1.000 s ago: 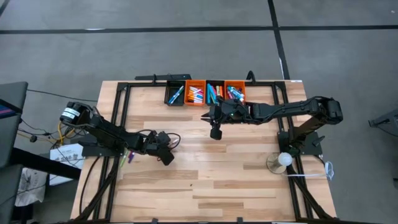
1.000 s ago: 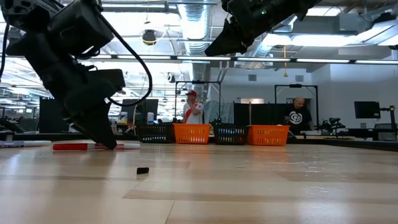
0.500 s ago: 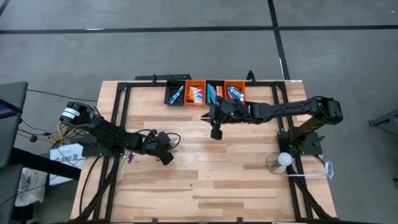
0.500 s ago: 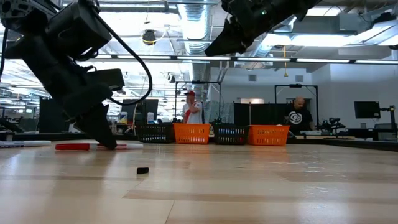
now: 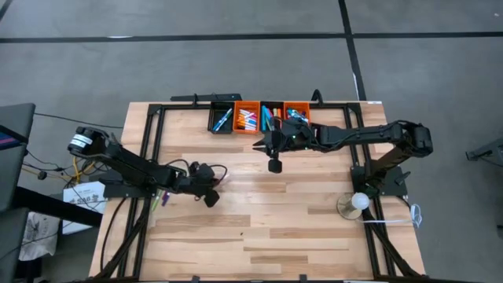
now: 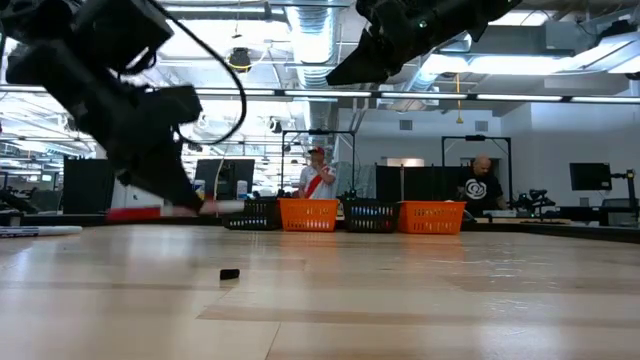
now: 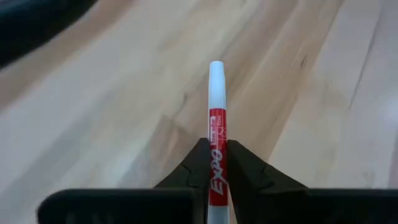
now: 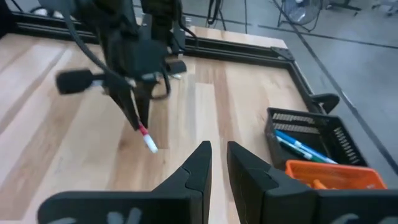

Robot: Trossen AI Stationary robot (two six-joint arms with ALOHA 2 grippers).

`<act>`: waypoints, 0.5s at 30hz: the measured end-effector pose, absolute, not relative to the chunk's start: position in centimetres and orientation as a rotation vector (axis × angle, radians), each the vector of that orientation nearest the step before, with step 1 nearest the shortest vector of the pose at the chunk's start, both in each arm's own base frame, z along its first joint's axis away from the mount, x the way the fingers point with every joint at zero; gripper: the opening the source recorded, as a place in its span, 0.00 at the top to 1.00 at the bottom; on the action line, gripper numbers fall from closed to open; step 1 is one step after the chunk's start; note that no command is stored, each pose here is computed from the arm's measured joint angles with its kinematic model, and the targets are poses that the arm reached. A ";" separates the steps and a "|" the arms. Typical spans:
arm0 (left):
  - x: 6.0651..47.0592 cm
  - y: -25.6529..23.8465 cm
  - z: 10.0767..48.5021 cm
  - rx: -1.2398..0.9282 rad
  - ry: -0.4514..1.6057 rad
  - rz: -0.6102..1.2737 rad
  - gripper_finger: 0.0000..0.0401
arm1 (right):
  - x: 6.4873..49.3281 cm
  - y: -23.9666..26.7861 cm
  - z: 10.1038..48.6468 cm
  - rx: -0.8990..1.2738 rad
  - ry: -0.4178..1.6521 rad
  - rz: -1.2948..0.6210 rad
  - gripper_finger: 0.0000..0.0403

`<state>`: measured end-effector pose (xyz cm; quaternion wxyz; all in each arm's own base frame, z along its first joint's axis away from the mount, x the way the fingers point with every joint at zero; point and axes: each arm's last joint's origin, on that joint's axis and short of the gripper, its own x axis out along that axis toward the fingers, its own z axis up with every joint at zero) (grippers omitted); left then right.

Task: Pick & Place Markers
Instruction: Put the red and white marker pen into the left black bin

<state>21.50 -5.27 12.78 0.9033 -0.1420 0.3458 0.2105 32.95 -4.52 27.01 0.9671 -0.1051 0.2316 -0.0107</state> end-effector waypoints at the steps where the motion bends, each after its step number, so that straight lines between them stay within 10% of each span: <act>1: 21.4 -5.2 13.2 -0.290 0.693 0.433 0.92 | 32.9 -4.7 27.0 -0.215 0.469 -0.022 0.89; 15: 19.9 -4.2 21.2 -0.176 0.250 0.455 0.92 | 31.4 -5.9 23.4 0.063 0.199 -0.038 0.84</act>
